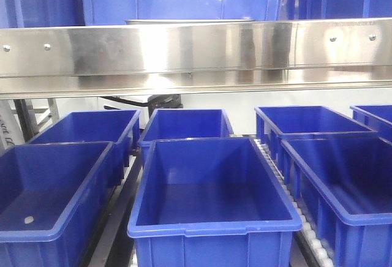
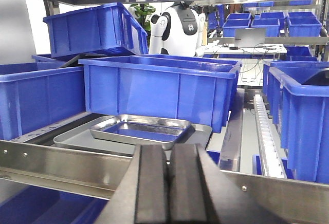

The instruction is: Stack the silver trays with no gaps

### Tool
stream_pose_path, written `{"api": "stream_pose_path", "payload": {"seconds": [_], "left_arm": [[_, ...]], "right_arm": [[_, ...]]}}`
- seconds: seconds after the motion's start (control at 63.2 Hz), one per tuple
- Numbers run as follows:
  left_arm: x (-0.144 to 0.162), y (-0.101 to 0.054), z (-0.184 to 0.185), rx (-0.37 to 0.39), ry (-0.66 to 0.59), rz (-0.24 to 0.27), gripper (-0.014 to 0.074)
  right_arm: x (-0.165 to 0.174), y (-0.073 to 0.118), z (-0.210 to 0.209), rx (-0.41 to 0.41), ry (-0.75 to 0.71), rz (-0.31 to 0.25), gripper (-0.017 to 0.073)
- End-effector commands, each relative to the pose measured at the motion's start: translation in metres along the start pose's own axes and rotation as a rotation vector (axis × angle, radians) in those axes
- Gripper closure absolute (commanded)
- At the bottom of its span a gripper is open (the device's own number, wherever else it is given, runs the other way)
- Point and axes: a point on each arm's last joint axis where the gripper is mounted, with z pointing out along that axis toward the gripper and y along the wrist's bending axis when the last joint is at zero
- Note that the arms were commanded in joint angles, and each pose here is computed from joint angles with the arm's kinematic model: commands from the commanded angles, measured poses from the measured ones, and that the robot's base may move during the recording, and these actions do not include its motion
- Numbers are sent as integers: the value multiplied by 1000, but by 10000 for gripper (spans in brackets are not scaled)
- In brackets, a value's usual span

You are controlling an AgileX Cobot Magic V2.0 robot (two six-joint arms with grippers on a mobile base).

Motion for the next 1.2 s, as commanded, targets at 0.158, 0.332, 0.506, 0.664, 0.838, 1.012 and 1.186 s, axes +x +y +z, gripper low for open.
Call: {"api": "stream_pose_path", "payload": {"seconds": [0.158, 0.332, 0.506, 0.664, 0.838, 1.012, 1.186], "left_arm": [[-1, 0, -2, 0, -14, -9, 603], [-1, 0, -2, 0, -14, -9, 603], [-1, 0, -2, 0, -14, -9, 603], [-1, 0, -2, 0, -14, -9, 603], [-1, 0, -2, 0, -14, -9, 603], [-1, 0, -2, 0, -14, -9, 603], [-1, 0, -2, 0, -14, -9, 603]], "right_arm": [[0, 0, 0, 4, -13, -12, 638], [6, -6, 4, 79, -52, -85, 638], [35, -19, 10, 256, -66, -100, 638], [63, -25, 8, 310, -109, -113, 638], [103, -30, 5, 352, -147, -92, 638], [137, -33, 1, 373, -115, -51, 638], [156, -33, -3, 370, -105, -50, 638]]}}
